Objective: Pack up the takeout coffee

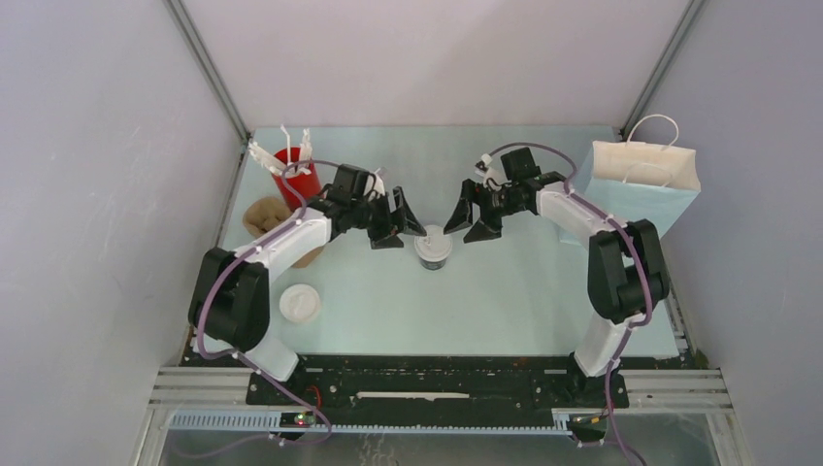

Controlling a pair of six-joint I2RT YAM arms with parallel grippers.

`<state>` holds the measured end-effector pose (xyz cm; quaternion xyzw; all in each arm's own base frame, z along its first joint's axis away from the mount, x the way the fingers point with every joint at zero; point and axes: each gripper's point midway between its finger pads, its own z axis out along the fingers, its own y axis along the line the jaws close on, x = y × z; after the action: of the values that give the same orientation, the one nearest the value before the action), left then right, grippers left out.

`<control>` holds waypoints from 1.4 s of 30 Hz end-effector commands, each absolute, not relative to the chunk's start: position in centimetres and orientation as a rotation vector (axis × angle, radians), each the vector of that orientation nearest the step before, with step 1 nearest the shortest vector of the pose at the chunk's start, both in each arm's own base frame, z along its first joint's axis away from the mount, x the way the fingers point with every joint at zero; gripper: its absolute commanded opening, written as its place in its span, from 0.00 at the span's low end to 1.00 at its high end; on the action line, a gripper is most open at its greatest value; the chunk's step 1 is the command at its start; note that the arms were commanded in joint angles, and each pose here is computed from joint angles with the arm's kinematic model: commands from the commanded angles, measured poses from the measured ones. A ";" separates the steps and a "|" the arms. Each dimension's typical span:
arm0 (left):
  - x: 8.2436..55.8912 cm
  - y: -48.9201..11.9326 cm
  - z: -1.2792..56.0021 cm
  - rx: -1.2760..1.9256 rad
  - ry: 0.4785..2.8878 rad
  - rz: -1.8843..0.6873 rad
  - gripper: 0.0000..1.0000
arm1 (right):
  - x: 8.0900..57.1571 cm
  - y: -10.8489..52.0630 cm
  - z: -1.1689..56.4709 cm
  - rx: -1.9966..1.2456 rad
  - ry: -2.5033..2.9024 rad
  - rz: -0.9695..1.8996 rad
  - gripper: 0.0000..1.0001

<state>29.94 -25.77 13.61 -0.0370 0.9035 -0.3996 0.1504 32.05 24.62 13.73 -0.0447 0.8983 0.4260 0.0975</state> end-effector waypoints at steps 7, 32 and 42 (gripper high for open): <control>33.5 -26.6 14.2 -0.103 2.550 -1.180 0.66 | 34.1 25.8 12.9 -0.162 2.570 1.488 0.78; 31.8 -25.0 6.7 -0.219 2.675 -1.079 0.45 | 34.4 27.4 8.7 0.063 2.715 1.489 0.74; 29.6 -24.2 3.7 -0.244 2.731 -1.018 0.41 | 33.2 23.9 4.3 0.189 2.769 1.343 0.78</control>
<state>32.36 -26.76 9.06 -0.0533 0.8904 -0.4276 0.1463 33.60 26.13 7.58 0.0323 0.8710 0.4897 0.0202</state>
